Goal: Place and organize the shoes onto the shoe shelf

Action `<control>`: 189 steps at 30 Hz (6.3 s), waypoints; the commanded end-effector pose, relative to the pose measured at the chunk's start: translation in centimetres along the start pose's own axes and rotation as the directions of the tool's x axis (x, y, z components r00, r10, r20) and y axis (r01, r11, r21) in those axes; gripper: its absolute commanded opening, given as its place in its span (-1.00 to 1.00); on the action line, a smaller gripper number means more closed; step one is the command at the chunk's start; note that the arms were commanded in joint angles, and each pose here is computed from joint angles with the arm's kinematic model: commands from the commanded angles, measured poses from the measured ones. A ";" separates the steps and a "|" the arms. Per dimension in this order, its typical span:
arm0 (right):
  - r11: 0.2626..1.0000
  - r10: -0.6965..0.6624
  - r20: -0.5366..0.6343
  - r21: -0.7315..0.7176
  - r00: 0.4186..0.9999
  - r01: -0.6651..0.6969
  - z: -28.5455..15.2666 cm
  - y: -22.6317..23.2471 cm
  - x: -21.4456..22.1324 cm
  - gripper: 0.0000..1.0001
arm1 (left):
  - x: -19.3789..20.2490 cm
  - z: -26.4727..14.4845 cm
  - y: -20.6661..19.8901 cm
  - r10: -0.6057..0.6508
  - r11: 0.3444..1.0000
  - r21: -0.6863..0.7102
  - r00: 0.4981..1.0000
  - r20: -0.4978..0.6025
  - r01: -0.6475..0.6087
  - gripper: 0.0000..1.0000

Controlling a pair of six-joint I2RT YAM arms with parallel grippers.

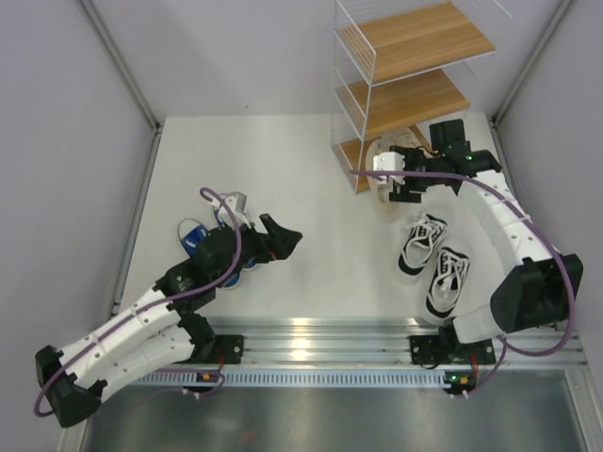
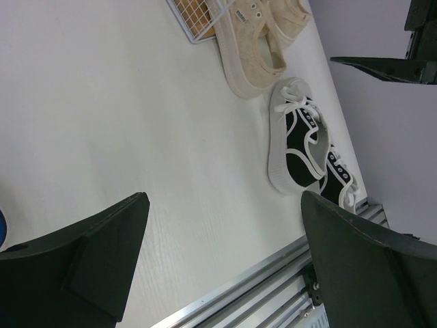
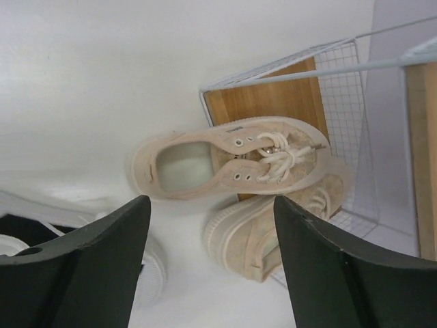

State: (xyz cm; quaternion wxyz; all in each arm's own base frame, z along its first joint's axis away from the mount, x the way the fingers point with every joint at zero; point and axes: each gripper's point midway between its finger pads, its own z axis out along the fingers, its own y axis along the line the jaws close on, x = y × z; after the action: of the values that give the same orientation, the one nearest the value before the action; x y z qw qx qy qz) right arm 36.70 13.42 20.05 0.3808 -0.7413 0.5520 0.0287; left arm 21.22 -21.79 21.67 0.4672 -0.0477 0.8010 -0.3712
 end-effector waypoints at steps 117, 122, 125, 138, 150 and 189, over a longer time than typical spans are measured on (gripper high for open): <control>0.479 0.795 0.210 0.359 0.569 -0.801 -1.8 1.3 9.2 0.51 | -0.5 -1.4 -0.6 0.053 0.996 0.065 0.998 0.021 -0.054 0.96; 0.392 0.842 0.207 0.402 0.499 -0.828 -1.4 0.7 12.6 0.50 | -0.5 -1.5 -0.5 0.056 0.996 0.064 0.998 0.024 -0.057 0.96; 0.365 0.845 0.217 0.433 0.488 -0.824 -0.8 -0.3 14.0 0.51 | -0.5 -1.5 -0.6 0.055 0.996 0.067 0.998 0.025 -0.057 0.96; 0.320 0.856 0.210 0.501 0.472 -0.804 2.0 -3.8 18.0 0.47 | -0.2 -0.9 -0.2 0.066 0.996 0.051 0.998 0.015 -0.067 0.96; 0.448 0.797 0.140 0.517 0.588 -0.730 2.6 -4.6 18.6 -0.04 | 0.1 -0.3 -0.2 0.073 0.996 0.050 0.997 0.002 -0.073 0.96; 0.466 0.808 0.169 0.402 0.565 -0.788 -6.7 1.4 10.5 0.41 | 1.7 -0.2 -5.4 0.103 0.937 0.340 0.993 -0.059 -0.077 0.96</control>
State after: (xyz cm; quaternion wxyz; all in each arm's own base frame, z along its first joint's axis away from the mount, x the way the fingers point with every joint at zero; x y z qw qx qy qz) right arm 40.78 -1.33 17.41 0.4746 -0.2676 0.8385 0.0002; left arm 19.53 -23.68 21.30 0.4511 0.0338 0.7911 -0.4117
